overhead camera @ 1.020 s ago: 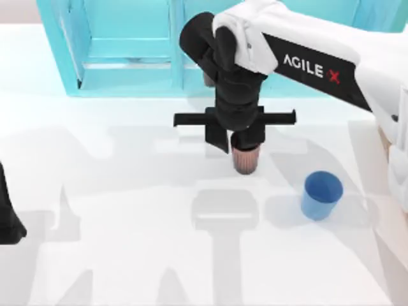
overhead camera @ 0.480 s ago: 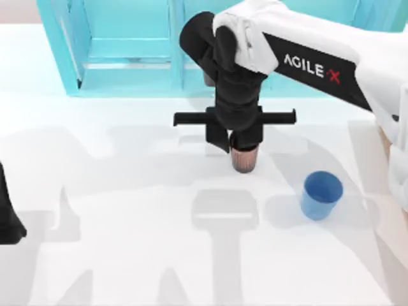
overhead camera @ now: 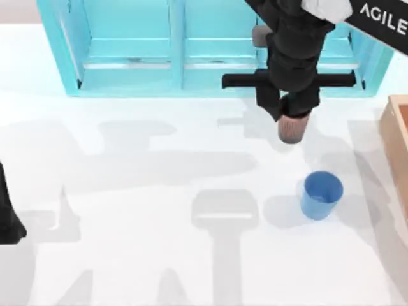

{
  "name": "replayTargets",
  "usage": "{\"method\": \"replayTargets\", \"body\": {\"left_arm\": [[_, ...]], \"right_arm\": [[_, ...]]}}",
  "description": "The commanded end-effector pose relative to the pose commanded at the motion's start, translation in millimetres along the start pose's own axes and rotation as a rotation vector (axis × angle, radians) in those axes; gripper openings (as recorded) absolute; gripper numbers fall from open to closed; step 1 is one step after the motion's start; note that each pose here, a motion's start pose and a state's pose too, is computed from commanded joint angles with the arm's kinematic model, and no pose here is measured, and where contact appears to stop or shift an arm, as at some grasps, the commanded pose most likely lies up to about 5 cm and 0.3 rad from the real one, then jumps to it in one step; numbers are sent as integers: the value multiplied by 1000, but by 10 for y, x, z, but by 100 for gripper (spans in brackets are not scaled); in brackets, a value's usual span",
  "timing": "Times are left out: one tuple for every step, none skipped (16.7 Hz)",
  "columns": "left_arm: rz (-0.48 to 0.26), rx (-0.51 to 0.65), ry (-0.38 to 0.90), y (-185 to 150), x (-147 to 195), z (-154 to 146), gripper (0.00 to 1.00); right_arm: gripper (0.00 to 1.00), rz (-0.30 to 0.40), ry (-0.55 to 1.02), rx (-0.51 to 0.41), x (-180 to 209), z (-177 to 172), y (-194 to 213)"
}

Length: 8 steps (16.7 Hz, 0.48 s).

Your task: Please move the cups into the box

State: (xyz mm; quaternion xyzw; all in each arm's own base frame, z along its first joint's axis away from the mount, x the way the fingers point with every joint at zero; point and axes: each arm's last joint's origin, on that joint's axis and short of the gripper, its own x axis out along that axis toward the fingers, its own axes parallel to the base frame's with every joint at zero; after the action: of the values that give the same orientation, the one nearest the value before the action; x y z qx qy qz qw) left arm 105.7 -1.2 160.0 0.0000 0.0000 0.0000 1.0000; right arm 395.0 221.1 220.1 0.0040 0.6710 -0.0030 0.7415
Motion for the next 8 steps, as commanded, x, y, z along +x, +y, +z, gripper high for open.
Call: {"method": "replayTargets", "body": {"left_arm": [[0, 0, 0, 0, 0, 0, 100], [0, 0, 0, 0, 0, 0, 100], [0, 0, 0, 0, 0, 0, 100], [0, 0, 0, 0, 0, 0, 100], [0, 0, 0, 0, 0, 0, 100], [0, 0, 0, 0, 0, 0, 100], [0, 0, 0, 0, 0, 0, 100], [0, 0, 0, 0, 0, 0, 100]], "right_arm": [[0, 0, 0, 0, -108, -1, -112], [0, 0, 0, 0, -197, -7, -206], [0, 0, 0, -1, -260, -13, -272], [0, 0, 1, -1, -290, -17, -305], [0, 0, 1, -1, -293, -18, -307], [0, 0, 1, -1, -293, -18, -307], [0, 0, -3, -4, -290, -19, -286], [0, 0, -2, -4, -291, -19, -290]]}}
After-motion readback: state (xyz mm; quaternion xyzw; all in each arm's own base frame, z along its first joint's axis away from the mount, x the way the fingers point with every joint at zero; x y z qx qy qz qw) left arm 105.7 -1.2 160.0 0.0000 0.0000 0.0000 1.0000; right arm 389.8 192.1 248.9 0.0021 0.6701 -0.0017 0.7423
